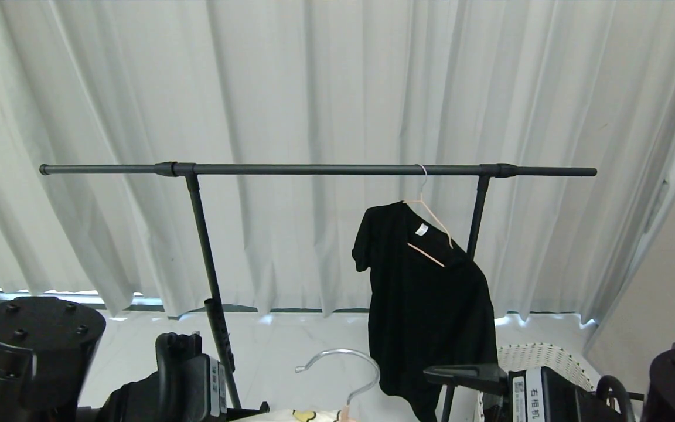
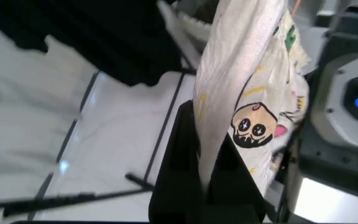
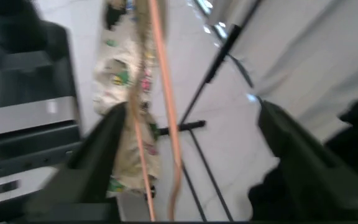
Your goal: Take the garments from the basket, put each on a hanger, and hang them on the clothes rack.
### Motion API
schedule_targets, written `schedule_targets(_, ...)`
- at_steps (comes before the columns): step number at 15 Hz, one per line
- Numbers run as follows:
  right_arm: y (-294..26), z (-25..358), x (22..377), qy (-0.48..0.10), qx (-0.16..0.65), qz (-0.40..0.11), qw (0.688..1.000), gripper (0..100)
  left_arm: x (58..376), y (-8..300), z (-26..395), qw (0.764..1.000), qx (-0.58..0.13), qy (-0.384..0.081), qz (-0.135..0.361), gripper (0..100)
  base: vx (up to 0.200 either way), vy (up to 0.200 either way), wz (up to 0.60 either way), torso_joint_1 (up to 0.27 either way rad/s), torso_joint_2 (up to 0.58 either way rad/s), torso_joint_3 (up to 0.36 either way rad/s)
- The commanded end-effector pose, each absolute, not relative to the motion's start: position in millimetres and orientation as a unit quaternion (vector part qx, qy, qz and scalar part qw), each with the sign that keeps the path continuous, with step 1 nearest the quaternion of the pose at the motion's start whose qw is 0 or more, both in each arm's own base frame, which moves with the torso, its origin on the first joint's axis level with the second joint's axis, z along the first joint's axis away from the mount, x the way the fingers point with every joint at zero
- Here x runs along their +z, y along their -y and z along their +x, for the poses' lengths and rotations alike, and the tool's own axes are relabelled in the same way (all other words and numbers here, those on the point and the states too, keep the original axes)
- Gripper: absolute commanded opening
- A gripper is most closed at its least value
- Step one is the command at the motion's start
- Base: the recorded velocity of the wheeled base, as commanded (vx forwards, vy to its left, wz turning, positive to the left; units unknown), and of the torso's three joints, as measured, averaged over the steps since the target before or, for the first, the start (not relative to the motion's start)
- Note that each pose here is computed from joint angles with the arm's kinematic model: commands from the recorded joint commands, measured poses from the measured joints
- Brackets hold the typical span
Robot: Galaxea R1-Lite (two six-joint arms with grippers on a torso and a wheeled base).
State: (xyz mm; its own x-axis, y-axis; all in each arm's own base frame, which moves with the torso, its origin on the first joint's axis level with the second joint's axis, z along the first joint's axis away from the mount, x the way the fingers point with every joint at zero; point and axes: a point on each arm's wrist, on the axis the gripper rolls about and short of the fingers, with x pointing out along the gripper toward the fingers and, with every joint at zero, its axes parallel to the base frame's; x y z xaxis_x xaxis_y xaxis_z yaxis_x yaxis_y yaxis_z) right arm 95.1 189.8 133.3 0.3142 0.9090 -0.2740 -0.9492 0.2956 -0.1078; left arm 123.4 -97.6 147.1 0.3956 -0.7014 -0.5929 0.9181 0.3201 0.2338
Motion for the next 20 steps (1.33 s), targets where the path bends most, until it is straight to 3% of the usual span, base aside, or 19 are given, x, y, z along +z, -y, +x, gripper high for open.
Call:
schedule_targets(1,-187,101,132,-0.085,0.556,-0.127,0.817,100,140,89,126,0.806,-0.466,-0.223,0.289,0,0.0,0.0,0.0,0.0,0.0,0.0)
schedule_targets(4,-185,106,131,-0.092,0.546,-0.125,0.823,100,143,78,137,0.843,-0.386,-0.245,0.283,0,0.0,0.0,0.0,0.0,0.0,0.0)
schedule_targets(6,-189,108,124,-0.115,0.545,-0.118,0.822,100,163,82,146,0.881,-0.348,-0.242,0.212,0,0.0,0.0,0.0,0.0,0.0,0.0)
schedule_targets(8,-194,110,120,-0.146,0.54,-0.088,0.824,100,180,87,152,0.903,-0.319,-0.229,0.177,0,0.0,0.0,0.0,0.0,0.0,0.0)
schedule_targets(9,-201,114,118,-0.176,0.53,-0.048,0.828,100,190,89,156,0.911,-0.31,-0.214,0.167,0,0.0,0.0,0.0,0.0,0.0,0.0)
schedule_targets(11,-216,125,122,-0.211,0.503,0.032,0.837,100,198,90,156,0.915,-0.311,-0.199,0.164,0,0.0,0.0,0.0,0.0,0.0,0.0)
schedule_targets(12,-219,128,122,-0.217,0.491,0.047,0.843,100,200,91,157,0.915,-0.313,-0.196,0.163,0,0.0,0.0,0.0,0.0,0.0,0.0)
schedule_targets(15,-246,160,115,-0.226,0.366,0.121,0.895,100,213,96,161,0.925,-0.314,-0.148,0.157,0,0.0,0.0,0.0,0.0,0.0,0.0)
schedule_targets(20,-254,176,110,-0.221,0.33,0.129,0.909,100,215,96,161,0.926,-0.313,-0.138,0.157,0,0.0,0.0,0.0,0.0,0.0,0.0)
